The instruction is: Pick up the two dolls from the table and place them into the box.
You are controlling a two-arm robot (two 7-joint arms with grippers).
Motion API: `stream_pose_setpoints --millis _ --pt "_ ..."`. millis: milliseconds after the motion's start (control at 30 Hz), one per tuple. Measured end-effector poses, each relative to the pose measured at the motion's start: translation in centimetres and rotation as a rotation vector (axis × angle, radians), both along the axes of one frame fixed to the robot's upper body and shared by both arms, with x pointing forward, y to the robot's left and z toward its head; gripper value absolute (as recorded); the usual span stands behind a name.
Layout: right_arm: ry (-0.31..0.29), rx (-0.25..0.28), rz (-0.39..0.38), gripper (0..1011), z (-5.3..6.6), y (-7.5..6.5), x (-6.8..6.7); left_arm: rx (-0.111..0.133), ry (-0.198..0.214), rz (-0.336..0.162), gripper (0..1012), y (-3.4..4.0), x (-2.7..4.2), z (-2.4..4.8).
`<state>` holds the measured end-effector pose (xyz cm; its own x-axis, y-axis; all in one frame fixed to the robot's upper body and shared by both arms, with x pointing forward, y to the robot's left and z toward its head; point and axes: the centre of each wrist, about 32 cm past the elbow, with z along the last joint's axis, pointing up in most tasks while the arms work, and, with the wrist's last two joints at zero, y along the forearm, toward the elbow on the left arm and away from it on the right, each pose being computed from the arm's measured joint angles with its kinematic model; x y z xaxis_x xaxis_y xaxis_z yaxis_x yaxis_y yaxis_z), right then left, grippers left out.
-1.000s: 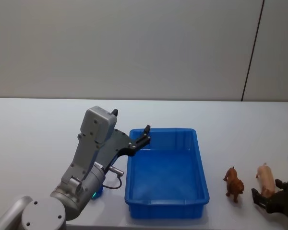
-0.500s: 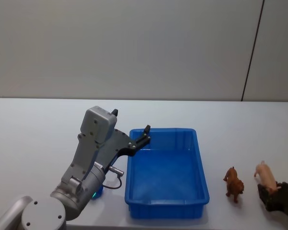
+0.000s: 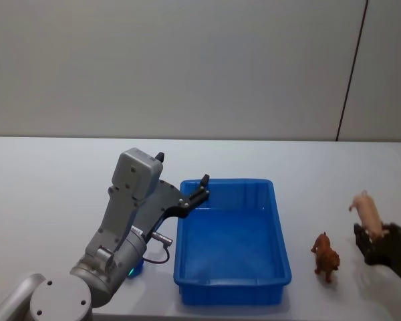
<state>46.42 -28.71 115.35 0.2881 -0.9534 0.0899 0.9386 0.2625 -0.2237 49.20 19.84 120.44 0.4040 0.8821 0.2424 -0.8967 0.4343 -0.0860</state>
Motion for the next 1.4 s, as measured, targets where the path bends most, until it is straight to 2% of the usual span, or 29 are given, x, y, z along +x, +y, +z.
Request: stream_pose_setpoints --millis 267,533,800,1167,1400 --pt "-0.081 0.048 0.069 346 2.1 1.1 0.7 0.000 0.000 0.000 1001 0.00 0.00 0.00" --pt "-0.103 0.065 0.166 346 3.9 2.8 1.4 0.000 0.000 0.000 1001 0.00 0.00 0.00" --pt "-0.060 0.045 0.277 346 4.9 5.4 2.0 0.000 0.000 0.000 1001 0.00 0.00 0.00" --pt "0.022 0.003 0.366 362 4.9 8.5 2.0 0.000 0.000 0.000 1001 0.00 0.00 0.00" --pt "0.043 -0.013 0.393 579 5.0 9.5 1.7 0.000 0.000 0.000 1001 0.00 0.00 0.00"
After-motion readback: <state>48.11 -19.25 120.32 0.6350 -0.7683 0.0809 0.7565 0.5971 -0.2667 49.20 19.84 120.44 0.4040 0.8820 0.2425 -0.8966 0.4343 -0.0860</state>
